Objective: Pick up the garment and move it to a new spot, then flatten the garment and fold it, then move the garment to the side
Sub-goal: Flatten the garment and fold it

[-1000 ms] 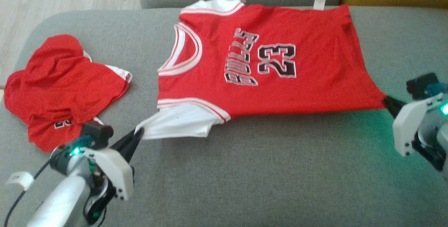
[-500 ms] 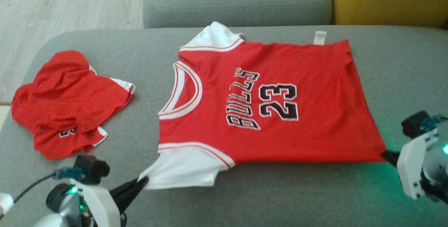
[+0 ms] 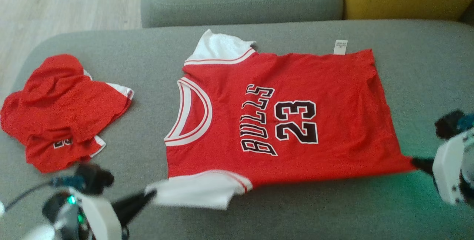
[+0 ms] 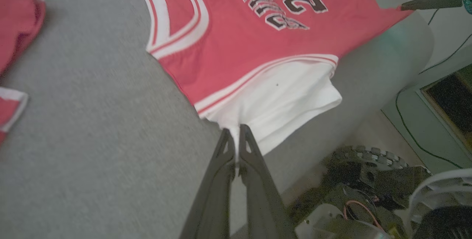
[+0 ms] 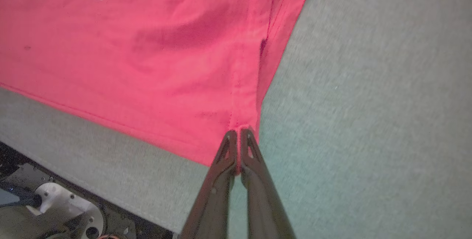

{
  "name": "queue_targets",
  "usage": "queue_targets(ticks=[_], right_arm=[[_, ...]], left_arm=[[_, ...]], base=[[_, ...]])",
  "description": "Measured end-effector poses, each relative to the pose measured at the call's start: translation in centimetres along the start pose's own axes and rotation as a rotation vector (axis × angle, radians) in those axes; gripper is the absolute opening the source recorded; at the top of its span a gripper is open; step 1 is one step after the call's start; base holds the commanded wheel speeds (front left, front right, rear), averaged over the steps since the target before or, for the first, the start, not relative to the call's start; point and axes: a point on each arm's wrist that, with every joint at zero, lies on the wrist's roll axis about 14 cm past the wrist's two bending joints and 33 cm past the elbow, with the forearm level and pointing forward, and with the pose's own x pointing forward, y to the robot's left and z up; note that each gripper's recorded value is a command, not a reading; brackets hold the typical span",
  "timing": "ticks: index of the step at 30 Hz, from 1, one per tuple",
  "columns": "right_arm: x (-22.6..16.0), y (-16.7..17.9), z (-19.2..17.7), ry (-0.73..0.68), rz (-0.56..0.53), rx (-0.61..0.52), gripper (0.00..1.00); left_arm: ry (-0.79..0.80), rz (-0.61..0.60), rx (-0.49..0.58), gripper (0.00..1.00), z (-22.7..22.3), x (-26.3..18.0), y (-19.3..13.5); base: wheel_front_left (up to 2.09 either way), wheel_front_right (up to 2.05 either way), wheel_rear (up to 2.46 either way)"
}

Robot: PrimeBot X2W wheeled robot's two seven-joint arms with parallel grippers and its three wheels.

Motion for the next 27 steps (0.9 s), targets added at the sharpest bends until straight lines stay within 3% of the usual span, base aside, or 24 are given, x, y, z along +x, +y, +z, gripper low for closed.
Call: queue_targets(ticks=[9,20,27], right_arm=[[1.2,-3.4,5.9,-0.071,-0.071,-0.047,0.0],[6.4,-4.1,8.2,-0.044,-0.078,-0.097,0.0],[7.9,-3.8,8.7,-0.088,-0.074,-0.078,0.0]], left_arm=[[-0.112,0.042,0.184,0.0,8.1,4.3,3.1],[-0.023,0.045,0.27,0.0,9.9,12.0,5.8],[-0.03,0.03,0.309,0.0,10.5,14.7,6.2]], base=[[0.0,0.0,0.0],[0.0,0.0,0.0],[0.0,0.0,0.0]])
